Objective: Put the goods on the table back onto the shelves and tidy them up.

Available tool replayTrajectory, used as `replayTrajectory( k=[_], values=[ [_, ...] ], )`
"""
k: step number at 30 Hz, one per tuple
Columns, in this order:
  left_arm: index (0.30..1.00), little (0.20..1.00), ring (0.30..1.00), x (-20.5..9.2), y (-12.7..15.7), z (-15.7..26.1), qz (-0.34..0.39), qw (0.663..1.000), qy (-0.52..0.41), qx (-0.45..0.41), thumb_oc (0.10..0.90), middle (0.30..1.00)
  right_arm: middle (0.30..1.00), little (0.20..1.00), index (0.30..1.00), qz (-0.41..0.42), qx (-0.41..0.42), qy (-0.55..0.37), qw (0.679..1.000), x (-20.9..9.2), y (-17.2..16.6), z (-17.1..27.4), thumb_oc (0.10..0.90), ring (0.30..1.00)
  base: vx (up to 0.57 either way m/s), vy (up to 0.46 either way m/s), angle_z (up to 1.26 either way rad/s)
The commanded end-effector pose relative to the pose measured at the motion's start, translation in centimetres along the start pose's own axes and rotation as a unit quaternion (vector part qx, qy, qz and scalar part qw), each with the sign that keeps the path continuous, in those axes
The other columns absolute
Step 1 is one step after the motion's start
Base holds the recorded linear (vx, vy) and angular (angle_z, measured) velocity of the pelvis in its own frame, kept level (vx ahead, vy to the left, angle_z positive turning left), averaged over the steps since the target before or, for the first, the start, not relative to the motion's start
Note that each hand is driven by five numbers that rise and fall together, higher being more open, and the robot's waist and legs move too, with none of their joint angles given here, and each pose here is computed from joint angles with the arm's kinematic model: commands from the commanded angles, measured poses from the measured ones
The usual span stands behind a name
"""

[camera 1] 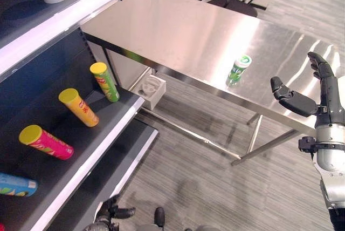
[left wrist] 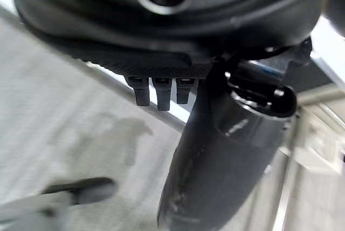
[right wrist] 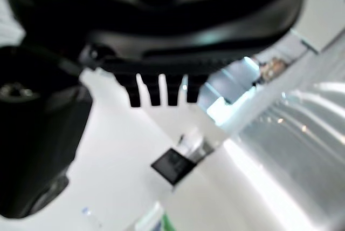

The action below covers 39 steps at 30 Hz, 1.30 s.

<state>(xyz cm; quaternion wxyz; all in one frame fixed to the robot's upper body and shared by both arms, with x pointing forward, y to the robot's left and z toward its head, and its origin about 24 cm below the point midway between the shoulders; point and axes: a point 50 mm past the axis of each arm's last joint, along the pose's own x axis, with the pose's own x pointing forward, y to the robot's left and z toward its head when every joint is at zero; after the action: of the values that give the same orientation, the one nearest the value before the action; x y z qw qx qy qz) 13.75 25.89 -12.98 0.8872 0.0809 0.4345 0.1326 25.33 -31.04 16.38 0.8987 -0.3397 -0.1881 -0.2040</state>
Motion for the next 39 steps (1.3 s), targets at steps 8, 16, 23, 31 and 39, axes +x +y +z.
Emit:
replayTrajectory(
  k=[8, 16, 23, 31, 39],
  values=[
    [0.9, 0.9, 0.9, -0.7, 3.7, -2.4, 0.07, 0.997, 0.042, -0.018, 0.8, 0.9, 0.9, 0.9, 0.9, -0.074, 0.069, -0.134, 0.986, 4.2, -3.3, 5.9, 0.8, 0.9, 0.17, -0.127, -0.02],
    [0.9, 0.9, 0.9, -0.9, 1.5, -3.4, 0.047, 0.997, 0.057, 0.001, 0.8, 0.9, 0.9, 0.9, 0.9, 0.02, 0.078, -0.125, 0.989, 3.7, -0.5, 5.8, 0.8, 0.9, 0.09, -0.052, 0.12],
    [0.9, 0.9, 0.9, -0.7, -0.9, -2.2, 0.001, 1.0, 0.026, 0.009, 0.8, 0.9, 0.9, 0.9, 0.9, 0.012, 0.013, -0.075, 0.997, 2.0, -1.0, 3.2, 0.8, 0.9, 0.03, -0.022, 0.26],
    [0.9, 0.9, 0.9, -1.3, -0.6, -3.8, 0.002, 0.999, 0.046, 0.015, 0.8, 0.9, 0.9, 0.9, 0.9, 0.044, 0.018, -0.047, 0.998, 2.0, 0.7, 2.1, 0.8, 0.9, 0.03, -0.007, 0.11],
    [0.9, 0.9, 0.9, -1.7, -0.7, -4.5, 0.001, 0.998, 0.053, 0.02, 0.8, 0.9, 0.9, 0.9, 0.9, 0.067, 0.005, -0.006, 0.998, 4.5, 4.9, 1.2, 0.8, 0.9, 0.01, -0.003, 0.08]
  ],
)
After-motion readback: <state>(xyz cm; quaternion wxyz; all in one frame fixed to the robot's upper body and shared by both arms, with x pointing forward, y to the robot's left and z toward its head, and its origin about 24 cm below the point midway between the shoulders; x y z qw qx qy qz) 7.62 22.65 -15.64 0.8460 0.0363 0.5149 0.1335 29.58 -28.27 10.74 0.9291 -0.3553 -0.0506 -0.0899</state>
